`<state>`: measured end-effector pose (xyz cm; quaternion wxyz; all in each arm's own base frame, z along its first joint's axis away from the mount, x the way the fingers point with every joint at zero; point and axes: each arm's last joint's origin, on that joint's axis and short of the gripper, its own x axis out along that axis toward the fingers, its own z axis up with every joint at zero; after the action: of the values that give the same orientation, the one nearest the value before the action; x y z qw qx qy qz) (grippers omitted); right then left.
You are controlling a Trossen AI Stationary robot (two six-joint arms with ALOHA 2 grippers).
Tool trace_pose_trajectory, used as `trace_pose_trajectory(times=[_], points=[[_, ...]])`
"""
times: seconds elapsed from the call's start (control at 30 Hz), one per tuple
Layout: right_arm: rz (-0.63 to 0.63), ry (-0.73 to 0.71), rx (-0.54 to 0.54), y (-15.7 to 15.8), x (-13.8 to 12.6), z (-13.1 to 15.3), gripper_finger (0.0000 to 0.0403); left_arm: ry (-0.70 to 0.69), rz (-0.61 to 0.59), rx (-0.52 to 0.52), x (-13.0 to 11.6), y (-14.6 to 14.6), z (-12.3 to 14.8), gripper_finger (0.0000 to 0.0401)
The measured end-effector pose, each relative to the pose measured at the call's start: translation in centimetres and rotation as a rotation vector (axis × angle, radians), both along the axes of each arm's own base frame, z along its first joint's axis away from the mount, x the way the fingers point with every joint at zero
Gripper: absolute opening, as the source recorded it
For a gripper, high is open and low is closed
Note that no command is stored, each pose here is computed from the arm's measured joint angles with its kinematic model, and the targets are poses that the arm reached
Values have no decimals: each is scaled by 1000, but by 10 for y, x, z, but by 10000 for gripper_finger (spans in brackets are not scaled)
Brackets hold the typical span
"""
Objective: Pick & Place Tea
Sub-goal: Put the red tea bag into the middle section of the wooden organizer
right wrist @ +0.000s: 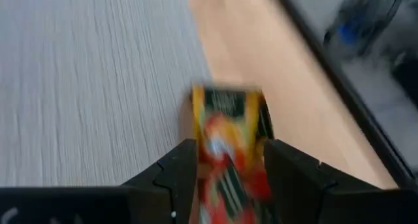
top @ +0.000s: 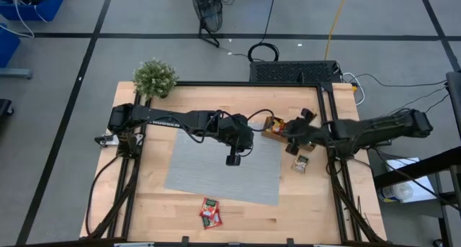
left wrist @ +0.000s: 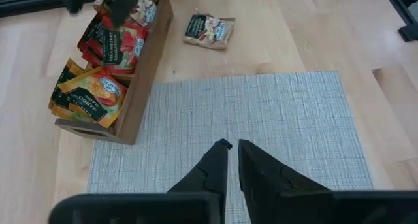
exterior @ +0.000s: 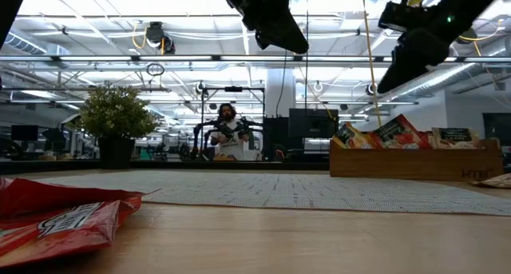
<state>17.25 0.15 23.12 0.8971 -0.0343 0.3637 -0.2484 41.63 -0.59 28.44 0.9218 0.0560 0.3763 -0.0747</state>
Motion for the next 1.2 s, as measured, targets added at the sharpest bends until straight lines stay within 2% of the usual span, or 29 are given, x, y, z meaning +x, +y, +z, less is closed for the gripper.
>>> trace_pose_trajectory(times=[0.1,0.2,0.3,0.4,0.83,1.03,1.2], points=[[-2,196,54,-10,1,18,160,0,1,1,0,0,0,44],[7,337,174,-22,4,20,160,-3,8,9,0,0,0,39],[23,387,290,-31,10,12,160,-6,8,9,0,0,0,33],[19,410,351,-38,14,6,160,-6,8,9,0,0,0,31],[20,456,321,-55,21,-3,160,-4,9,9,0,0,0,49],[23,423,307,-54,17,9,160,-5,0,18,0,0,0,49],[-5,409,229,-55,10,20,160,-6,-3,22,1,0,0,49]])
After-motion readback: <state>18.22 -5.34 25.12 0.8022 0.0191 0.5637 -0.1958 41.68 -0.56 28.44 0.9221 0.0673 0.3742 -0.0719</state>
